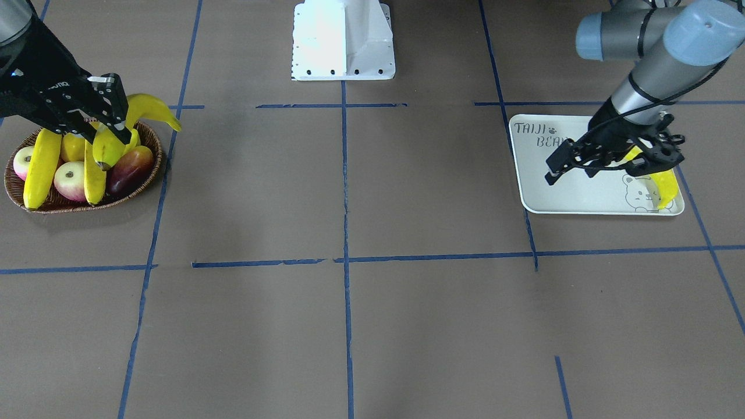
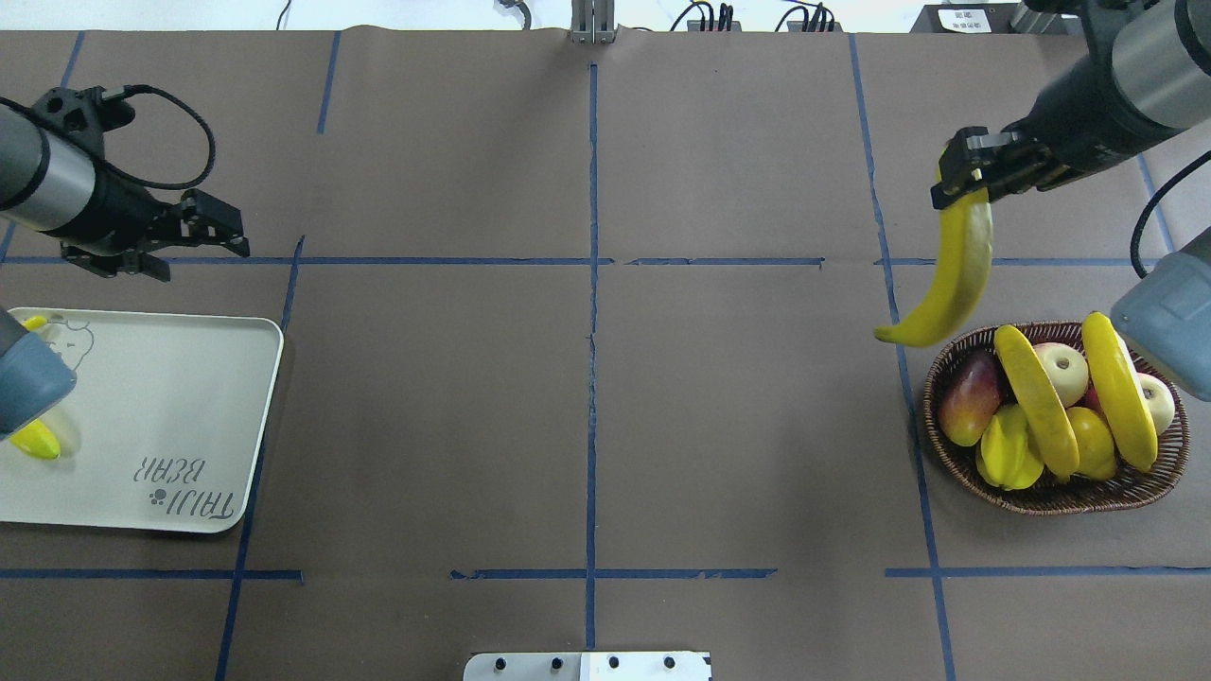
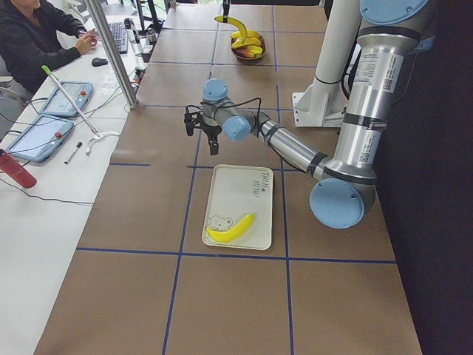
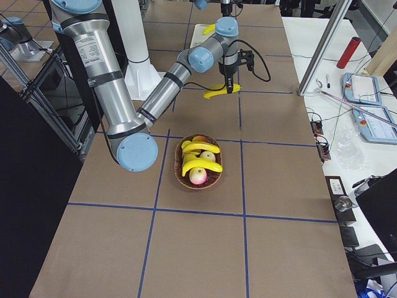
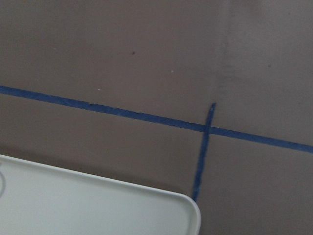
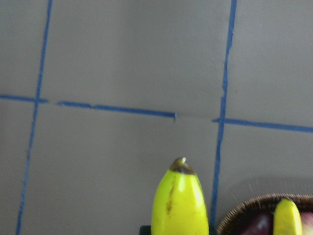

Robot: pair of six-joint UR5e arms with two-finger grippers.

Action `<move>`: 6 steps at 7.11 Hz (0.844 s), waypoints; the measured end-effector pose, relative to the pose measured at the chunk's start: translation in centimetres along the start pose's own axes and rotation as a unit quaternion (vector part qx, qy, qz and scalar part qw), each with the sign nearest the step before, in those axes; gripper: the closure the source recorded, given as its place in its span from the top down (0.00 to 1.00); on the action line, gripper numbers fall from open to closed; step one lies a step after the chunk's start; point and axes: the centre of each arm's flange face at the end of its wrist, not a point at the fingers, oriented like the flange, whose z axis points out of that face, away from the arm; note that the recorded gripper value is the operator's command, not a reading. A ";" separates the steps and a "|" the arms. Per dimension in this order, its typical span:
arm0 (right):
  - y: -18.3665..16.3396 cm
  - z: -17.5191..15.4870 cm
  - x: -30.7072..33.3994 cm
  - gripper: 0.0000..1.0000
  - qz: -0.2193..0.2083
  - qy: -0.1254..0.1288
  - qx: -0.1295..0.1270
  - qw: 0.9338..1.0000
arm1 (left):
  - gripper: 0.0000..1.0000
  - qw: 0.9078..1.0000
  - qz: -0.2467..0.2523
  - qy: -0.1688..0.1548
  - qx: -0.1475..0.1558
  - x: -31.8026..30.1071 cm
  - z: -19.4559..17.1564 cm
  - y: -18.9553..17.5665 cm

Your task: Transfer all bananas from basket to plate

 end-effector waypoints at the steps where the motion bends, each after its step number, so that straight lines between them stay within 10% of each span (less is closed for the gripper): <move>1: 0.7 1.4 -3.6 0.00 0.016 -0.002 0.073 0.997 | 1.00 0.998 -0.051 0.020 -0.012 4.1 -0.2 1.0; 3: 3.8 4.2 -11.3 0.00 0.037 -0.012 0.199 0.979 | 1.00 0.983 -0.171 0.055 -0.035 11.0 -0.9 3.4; 6: 7.5 6.5 -19.4 0.00 0.058 -0.025 0.293 0.954 | 1.00 0.923 -0.365 0.100 -0.067 19.5 -2.9 6.8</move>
